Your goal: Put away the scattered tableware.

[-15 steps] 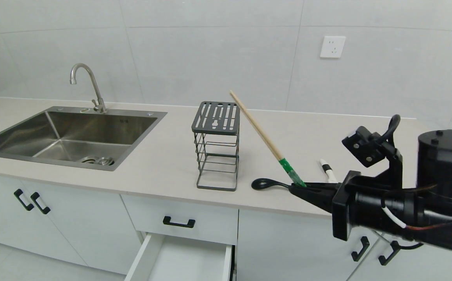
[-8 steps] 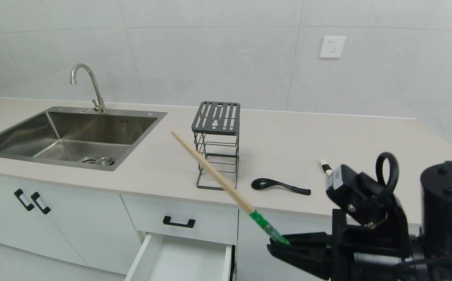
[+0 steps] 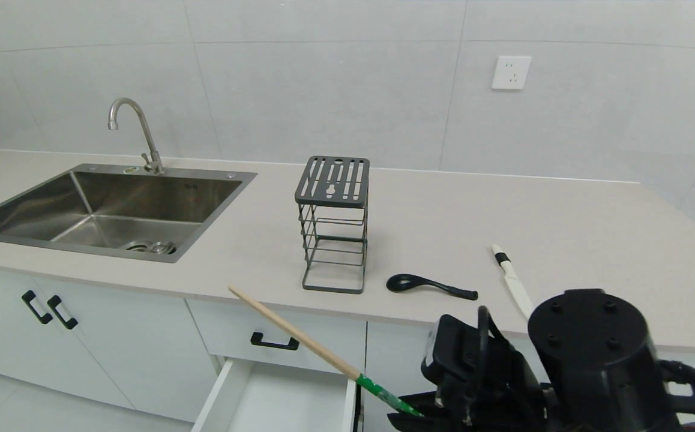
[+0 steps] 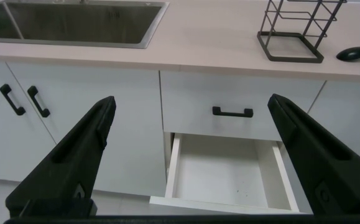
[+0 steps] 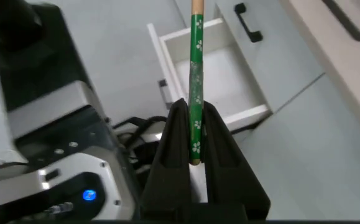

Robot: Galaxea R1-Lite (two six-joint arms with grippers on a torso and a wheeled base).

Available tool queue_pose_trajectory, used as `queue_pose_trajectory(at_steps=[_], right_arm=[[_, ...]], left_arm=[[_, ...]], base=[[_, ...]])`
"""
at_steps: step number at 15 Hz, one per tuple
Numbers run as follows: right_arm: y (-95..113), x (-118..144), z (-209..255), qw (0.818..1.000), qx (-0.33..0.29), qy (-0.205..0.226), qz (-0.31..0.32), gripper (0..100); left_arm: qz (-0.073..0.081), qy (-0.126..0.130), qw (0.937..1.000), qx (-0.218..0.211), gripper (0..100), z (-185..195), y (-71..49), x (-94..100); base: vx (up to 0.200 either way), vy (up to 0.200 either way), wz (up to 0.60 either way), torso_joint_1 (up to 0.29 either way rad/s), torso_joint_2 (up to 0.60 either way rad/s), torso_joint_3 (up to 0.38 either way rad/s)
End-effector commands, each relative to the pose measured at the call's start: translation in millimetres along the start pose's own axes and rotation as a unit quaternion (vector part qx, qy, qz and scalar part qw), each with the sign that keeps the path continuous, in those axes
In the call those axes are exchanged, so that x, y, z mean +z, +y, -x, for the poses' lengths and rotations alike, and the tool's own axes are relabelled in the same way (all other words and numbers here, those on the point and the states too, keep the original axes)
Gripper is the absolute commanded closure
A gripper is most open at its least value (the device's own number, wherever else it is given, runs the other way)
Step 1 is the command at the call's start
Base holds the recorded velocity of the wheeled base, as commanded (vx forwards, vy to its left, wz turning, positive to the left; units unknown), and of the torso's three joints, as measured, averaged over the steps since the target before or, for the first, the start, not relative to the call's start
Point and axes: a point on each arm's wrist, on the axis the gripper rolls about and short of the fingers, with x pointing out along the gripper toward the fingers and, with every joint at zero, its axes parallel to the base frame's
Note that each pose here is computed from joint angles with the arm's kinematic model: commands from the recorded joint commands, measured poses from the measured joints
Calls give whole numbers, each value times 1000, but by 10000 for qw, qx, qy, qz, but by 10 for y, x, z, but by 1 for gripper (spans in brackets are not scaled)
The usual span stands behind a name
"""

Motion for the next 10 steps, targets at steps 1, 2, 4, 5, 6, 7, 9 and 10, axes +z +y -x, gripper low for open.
queue_pose_trajectory(at_steps=[1, 2, 4, 5, 6, 7, 9, 10], right_arm=[[-58, 40, -164, 9997, -70, 184, 141, 100], [-98, 127, -268, 9996, -100, 141, 220, 100], [-111, 174, -402, 9993, -83, 164, 311, 100], [-132, 219, -490, 9982, -86, 159, 576, 100], [-152, 257, -570, 9975, -90, 160, 678, 100], [-184, 295, -633, 9973, -120, 133, 710, 100], [-211, 343, -758, 9965, -118, 165, 809, 100], [-218, 352, -801, 9962, -104, 233, 831, 100]], left_arm=[[1, 4, 10000, 0, 0, -1, 0, 1], [1, 4, 10000, 0, 0, -1, 0, 1], [1, 4, 10000, 0, 0, -1, 0, 1], [1, 4, 10000, 0, 0, -1, 0, 1], [1, 4, 10000, 0, 0, -1, 0, 1], [1, 4, 10000, 0, 0, -1, 0, 1], [1, 12, 10000, 0, 0, -1, 0, -1], [1, 4, 10000, 0, 0, -1, 0, 1]], base=[[0, 0, 0, 0, 0, 0], [0, 0, 0, 0, 0, 0], [0, 0, 0, 0, 0, 0], [0, 0, 0, 0, 0, 0], [0, 0, 0, 0, 0, 0], [0, 0, 0, 0, 0, 0], [0, 0, 0, -95, 183, 112], [0, 0, 0, -198, 403, 212]])
